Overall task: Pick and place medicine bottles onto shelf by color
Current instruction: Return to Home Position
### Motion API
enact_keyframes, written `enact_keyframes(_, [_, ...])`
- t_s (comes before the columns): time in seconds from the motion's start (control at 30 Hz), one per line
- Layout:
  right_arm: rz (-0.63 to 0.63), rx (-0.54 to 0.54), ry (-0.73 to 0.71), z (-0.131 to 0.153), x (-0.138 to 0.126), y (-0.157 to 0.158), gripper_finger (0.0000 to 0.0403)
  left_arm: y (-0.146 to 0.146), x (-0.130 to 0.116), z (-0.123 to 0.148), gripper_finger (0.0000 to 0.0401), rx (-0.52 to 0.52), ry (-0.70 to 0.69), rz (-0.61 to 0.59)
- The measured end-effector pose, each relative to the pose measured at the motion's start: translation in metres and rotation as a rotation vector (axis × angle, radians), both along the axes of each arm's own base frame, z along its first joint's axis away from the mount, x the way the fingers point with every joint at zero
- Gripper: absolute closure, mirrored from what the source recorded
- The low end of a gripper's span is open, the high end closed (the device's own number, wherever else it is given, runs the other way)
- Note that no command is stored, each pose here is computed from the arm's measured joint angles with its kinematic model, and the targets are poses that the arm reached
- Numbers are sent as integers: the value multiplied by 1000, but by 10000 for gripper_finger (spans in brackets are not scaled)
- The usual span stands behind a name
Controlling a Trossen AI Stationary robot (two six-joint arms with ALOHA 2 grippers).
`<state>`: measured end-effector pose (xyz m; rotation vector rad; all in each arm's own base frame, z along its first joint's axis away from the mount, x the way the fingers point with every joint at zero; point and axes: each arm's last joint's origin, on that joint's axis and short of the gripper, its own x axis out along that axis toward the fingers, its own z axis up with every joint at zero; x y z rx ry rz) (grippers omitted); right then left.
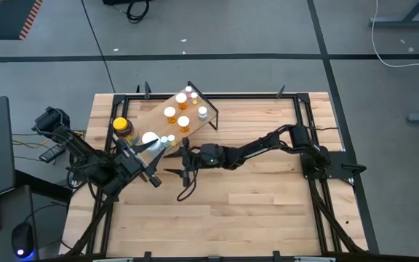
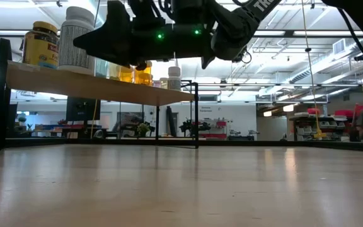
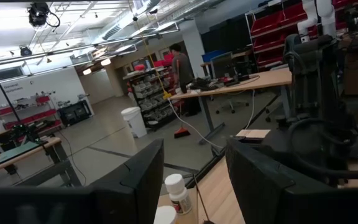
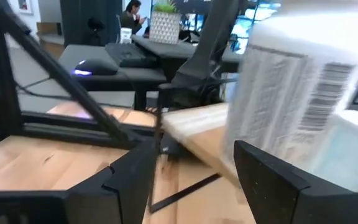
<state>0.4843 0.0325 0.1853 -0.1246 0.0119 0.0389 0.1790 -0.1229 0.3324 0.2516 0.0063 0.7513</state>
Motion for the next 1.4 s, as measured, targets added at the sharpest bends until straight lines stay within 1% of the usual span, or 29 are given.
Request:
enact_keyframes(0.07, [11,-7,30,-3,-1,6,173,-2,-2,0,219,-4,8,-4])
enact_keyframes(0.13, [-2,-22,95,-9,-1,11,173,-7,-6,-1,218,-14,26,-11])
enact_keyframes(0.23, [-37,-61,202,-18,-4,15,173,-18,-17,-1,219,-33,44,-58])
enact_keyframes(0.3, [-37,-64,271,-20,-7,15,174,-26,-26,0,221,-51,45,-104])
enact_keyframes(0.43, [-17,-25,405,-24,-18,16,179,-40,-38,-5,230,-74,33,-185])
enact_keyframes(0.53, [-36,9,447,-23,-37,14,187,-51,-44,-20,238,-43,63,-228])
enact_keyframes(0.63, [-90,24,422,-14,-64,8,200,-58,-55,-39,252,-61,59,-282])
enact_keyframes(0.77, [-180,43,356,-2,-113,-2,220,-61,-75,-60,284,-91,41,-373])
enact_keyframes(0.87, [-246,76,307,4,-153,-10,232,-54,-85,-65,315,-122,22,-415])
enact_keyframes(0.97, [-301,112,272,6,-188,-18,241,-46,-90,-65,346,-127,-2,-473])
enact_keyframes(1.13, [-376,149,228,4,-238,-30,255,-33,-100,-69,392,-107,-60,-645])
enact_keyframes(1.2, [-394,167,207,2,-255,-35,263,-28,-105,-76,396,-119,-84,-715])
enact_keyframes(1.27, [-409,193,170,0,-270,-39,274,-23,-110,-86,394,-143,-93,-756])
enact_keyframes(1.4, [-377,232,107,-11,-297,-45,297,-13,-115,-102,396,-199,-101,-765])
